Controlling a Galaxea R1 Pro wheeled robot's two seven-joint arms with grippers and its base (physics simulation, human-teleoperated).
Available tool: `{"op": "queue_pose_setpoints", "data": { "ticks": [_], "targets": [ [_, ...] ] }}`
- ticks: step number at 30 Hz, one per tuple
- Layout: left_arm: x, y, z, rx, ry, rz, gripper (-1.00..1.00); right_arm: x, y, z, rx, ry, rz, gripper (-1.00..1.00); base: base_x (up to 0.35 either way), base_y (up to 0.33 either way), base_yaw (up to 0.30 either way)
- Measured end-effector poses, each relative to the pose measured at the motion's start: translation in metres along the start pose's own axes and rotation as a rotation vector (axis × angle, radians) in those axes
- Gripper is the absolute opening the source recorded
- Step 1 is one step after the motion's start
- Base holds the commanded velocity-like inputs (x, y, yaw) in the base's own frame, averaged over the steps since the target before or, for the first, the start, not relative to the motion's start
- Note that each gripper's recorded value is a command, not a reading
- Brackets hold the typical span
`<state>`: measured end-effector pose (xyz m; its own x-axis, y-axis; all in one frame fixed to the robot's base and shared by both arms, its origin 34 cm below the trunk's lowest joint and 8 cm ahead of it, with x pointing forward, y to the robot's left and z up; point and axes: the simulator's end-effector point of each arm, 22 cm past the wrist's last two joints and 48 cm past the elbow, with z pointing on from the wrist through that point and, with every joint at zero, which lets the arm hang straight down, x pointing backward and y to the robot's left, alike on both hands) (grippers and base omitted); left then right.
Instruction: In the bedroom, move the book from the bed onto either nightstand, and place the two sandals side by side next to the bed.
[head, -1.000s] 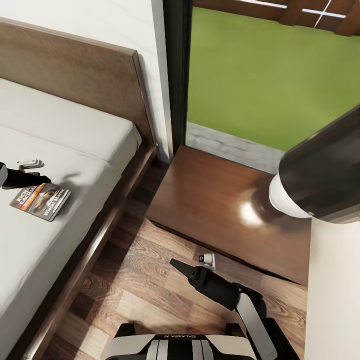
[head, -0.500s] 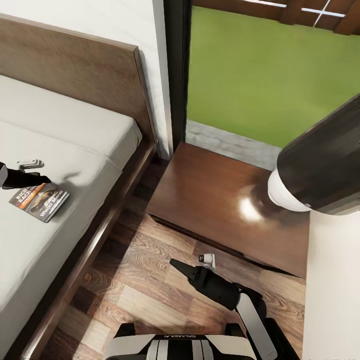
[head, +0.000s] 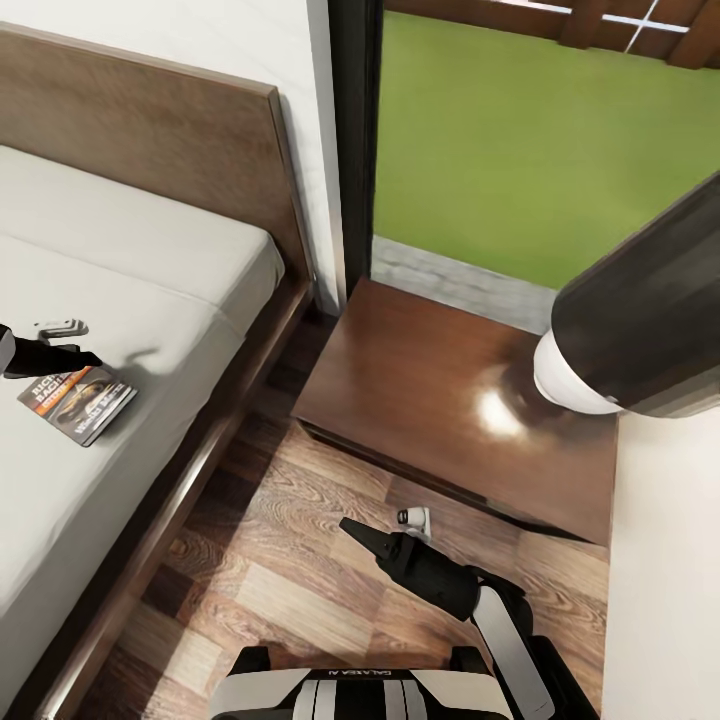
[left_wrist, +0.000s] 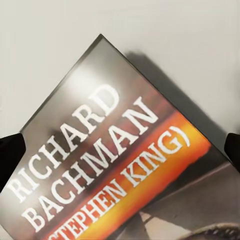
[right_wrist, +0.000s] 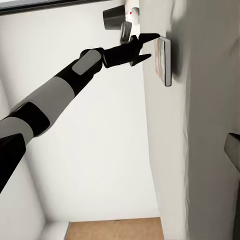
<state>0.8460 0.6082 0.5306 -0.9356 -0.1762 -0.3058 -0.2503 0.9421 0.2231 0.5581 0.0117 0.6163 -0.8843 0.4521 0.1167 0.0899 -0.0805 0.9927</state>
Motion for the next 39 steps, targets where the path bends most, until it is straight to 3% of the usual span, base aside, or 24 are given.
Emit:
{"op": "queue_pose_setpoints", "data": {
  "ticks": [22, 39],
  "targets": [
    [0.0, -0.0002, 0.0, 0.001, 0.0, -0.001, 1.0, 0.0, 0.0, 0.0, 0.0, 0.0, 0.0, 1.0, -0.003, 0.0, 0.0],
    [-0.0005, -0.0039, -0.0008, 0.027, -0.003, -0.026, 1.0, 0.0002, -0.0003, 0.0, 0.001, 0.001, -0.001, 1.0, 0.0, 0.0, 0.0]
  ]
}}
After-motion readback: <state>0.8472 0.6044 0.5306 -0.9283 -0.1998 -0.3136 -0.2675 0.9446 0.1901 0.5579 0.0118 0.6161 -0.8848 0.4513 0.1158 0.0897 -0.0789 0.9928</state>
